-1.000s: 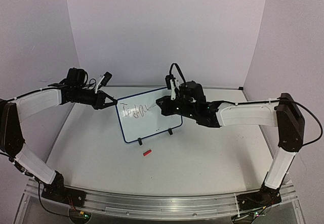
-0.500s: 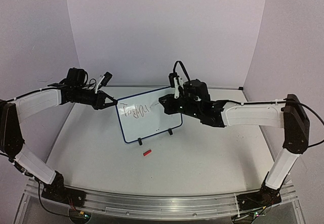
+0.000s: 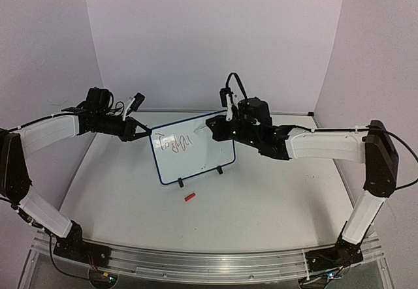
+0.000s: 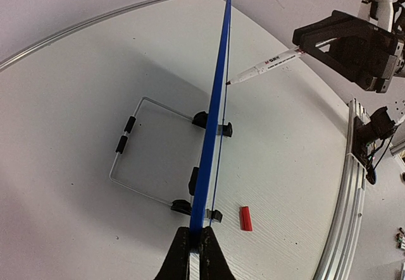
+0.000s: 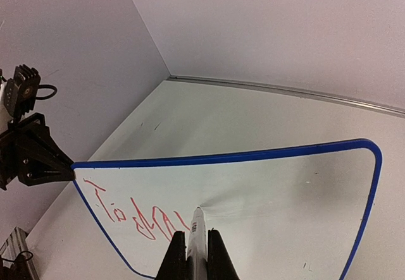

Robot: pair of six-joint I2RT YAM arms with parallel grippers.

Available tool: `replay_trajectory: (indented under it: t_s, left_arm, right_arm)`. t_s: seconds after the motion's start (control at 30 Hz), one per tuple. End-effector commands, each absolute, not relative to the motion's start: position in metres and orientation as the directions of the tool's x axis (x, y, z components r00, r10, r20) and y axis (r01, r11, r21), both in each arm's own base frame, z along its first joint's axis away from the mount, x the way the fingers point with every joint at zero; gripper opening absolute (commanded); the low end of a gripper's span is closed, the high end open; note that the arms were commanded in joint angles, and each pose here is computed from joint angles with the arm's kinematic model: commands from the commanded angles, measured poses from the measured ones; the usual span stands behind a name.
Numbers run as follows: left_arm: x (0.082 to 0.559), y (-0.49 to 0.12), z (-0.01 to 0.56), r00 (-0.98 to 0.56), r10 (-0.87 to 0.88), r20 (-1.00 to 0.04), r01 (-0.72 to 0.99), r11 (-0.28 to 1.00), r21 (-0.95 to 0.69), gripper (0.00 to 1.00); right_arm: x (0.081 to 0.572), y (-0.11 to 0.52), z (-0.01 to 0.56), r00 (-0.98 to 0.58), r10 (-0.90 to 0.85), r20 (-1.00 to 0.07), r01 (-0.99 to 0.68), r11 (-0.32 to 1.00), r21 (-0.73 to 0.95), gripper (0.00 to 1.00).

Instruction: Write a sentence on the whiteboard

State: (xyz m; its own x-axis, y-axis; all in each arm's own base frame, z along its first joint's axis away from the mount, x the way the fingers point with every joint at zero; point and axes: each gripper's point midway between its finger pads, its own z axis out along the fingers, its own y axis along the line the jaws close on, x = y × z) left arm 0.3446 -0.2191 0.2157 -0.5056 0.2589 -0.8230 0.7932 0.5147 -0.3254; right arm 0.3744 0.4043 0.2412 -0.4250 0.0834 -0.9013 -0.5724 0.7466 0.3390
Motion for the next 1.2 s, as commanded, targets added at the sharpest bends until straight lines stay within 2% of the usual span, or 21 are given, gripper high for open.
replay_trajectory:
  t_s: [0.0,1.17]
  left_arm:
    - [0.343,-0.22,0.236,-0.453,0.258,-0.853,0.816,0.506,-0.28,0.0]
    - [0.342,-0.22,0.237,-0.447,0.261,-0.856,0.817,0.509,-0.271,0.0]
  right_arm:
    - [0.38,0.414,0.248,-0.412,0.1,-0.906,-0.59,0.728,0.349,0.0]
    - [0.355,0.434,0.171,-0.53,-0.033,-0.847,-0.603,0.718,0.349,0.0]
